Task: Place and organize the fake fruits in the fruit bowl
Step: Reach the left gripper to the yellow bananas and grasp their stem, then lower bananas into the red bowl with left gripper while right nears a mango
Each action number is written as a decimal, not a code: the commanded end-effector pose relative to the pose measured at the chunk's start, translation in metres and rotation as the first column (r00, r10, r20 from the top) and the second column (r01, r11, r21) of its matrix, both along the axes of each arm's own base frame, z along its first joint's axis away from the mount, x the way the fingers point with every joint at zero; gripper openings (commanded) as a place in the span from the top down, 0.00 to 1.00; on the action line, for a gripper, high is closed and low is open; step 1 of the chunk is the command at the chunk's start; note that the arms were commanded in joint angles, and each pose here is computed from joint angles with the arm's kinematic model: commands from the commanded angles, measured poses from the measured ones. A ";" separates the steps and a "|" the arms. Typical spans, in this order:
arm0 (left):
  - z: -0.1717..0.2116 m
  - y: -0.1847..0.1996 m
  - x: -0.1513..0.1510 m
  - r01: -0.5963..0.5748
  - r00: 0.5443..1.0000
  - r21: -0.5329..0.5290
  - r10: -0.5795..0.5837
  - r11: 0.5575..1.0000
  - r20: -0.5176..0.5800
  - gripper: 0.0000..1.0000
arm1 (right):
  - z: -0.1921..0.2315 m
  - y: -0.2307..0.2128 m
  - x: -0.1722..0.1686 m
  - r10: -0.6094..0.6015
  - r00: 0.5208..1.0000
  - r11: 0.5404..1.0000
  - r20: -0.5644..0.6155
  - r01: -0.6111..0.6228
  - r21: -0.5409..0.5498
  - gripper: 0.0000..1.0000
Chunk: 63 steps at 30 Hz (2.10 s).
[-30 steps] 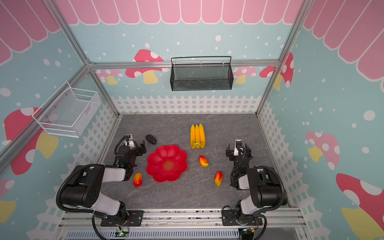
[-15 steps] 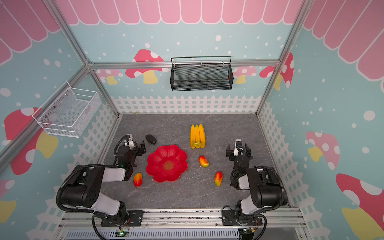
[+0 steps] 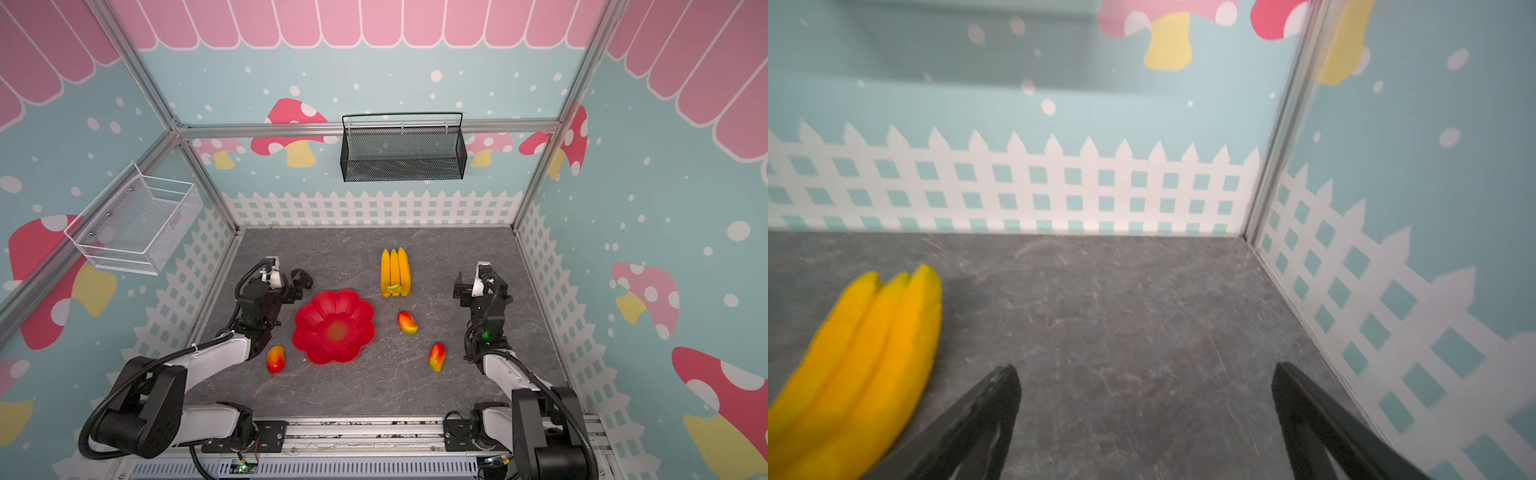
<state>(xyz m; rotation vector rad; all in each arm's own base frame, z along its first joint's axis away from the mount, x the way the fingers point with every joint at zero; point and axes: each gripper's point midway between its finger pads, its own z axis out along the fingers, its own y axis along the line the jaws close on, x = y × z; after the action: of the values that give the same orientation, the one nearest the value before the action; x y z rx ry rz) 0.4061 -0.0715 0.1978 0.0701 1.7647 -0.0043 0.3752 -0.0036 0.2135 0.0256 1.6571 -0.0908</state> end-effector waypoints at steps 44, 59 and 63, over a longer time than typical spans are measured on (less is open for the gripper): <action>-0.104 -0.333 0.009 0.848 0.456 -0.065 -0.786 0.526 -0.418 0.85 | -0.041 0.139 -0.099 0.649 0.713 0.711 -0.267 -0.442 0.547 0.02; 0.031 -0.317 0.008 0.805 0.589 0.167 -0.799 0.569 -0.120 0.96 | -0.034 0.145 -0.106 0.682 0.694 0.682 -0.231 -0.490 0.543 0.02; 0.054 -0.271 -0.023 0.697 0.717 0.083 -0.685 0.713 -0.130 0.96 | -0.032 0.159 -0.114 0.746 0.630 0.626 -0.216 -0.552 0.551 0.02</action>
<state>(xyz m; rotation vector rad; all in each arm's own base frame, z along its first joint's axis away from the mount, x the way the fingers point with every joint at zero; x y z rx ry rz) 0.3962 -0.3666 0.2194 1.0154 1.7032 -0.4901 0.2691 0.1420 0.1749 -0.2094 2.0272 0.8710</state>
